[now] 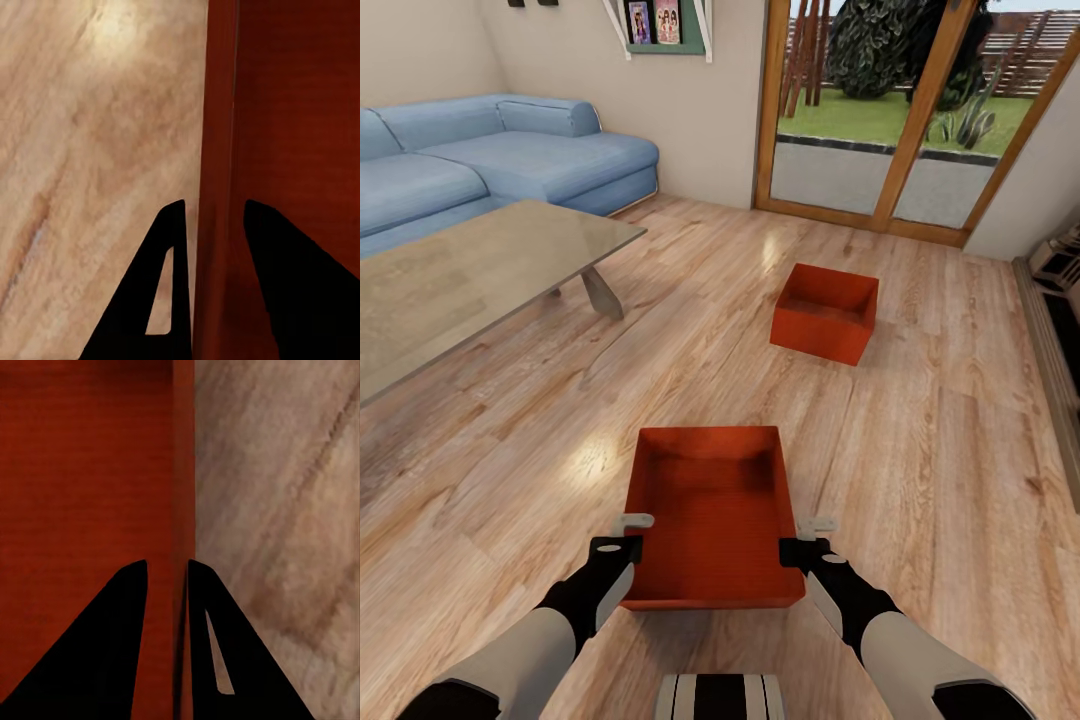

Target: Move the two storage containers from the living room to the garage. In the garage, place one container on the floor and stack the other container on top of it (either order is fine).

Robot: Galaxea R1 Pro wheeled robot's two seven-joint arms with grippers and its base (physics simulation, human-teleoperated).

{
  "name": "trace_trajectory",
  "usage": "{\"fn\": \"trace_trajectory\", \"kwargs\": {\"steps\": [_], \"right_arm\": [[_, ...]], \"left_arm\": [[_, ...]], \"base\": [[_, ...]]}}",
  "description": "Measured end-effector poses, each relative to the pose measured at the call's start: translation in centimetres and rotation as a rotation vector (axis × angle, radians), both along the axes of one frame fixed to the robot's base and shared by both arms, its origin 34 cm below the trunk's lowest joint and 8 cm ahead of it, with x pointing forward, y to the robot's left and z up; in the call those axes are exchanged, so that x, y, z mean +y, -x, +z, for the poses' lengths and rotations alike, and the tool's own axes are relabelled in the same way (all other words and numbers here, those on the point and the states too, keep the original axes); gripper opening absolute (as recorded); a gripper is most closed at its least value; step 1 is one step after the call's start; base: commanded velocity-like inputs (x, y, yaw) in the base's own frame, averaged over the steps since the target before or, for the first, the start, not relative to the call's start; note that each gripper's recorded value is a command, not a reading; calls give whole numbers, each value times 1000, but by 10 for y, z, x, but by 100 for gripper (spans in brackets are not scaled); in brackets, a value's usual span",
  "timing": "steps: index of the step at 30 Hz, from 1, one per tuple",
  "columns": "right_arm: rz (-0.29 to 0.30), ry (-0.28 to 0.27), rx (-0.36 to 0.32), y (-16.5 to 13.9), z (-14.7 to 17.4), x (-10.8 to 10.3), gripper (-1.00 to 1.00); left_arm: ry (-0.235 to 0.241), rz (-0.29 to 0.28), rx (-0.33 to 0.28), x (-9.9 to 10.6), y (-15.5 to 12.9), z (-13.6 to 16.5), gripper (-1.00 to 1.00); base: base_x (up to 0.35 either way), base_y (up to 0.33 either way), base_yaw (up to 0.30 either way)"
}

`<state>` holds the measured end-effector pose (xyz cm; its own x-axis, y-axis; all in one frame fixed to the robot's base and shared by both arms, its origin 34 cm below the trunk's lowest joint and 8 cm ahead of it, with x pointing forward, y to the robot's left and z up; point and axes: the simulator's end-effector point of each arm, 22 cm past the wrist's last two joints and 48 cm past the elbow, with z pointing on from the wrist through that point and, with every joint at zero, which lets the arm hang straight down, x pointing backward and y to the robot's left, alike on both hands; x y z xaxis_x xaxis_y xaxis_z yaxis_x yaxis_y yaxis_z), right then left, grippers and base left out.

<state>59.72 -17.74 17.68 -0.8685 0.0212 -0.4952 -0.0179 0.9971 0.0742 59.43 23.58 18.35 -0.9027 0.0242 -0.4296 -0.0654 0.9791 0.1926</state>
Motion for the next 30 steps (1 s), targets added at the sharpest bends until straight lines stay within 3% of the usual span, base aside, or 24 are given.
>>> {"fn": "trace_trajectory", "kwargs": {"steps": [10, 30], "right_arm": [[0, 4, 0, 0, 0, -1, -100], [0, 5, -8, -14, 45, -1, -100]], "left_arm": [[2, 1, -3, -1, 0, 0, -100], [2, 2, -14, -1, -14, 45, -100]], "base": [[0, 0, 0], [0, 0, 0]]}}
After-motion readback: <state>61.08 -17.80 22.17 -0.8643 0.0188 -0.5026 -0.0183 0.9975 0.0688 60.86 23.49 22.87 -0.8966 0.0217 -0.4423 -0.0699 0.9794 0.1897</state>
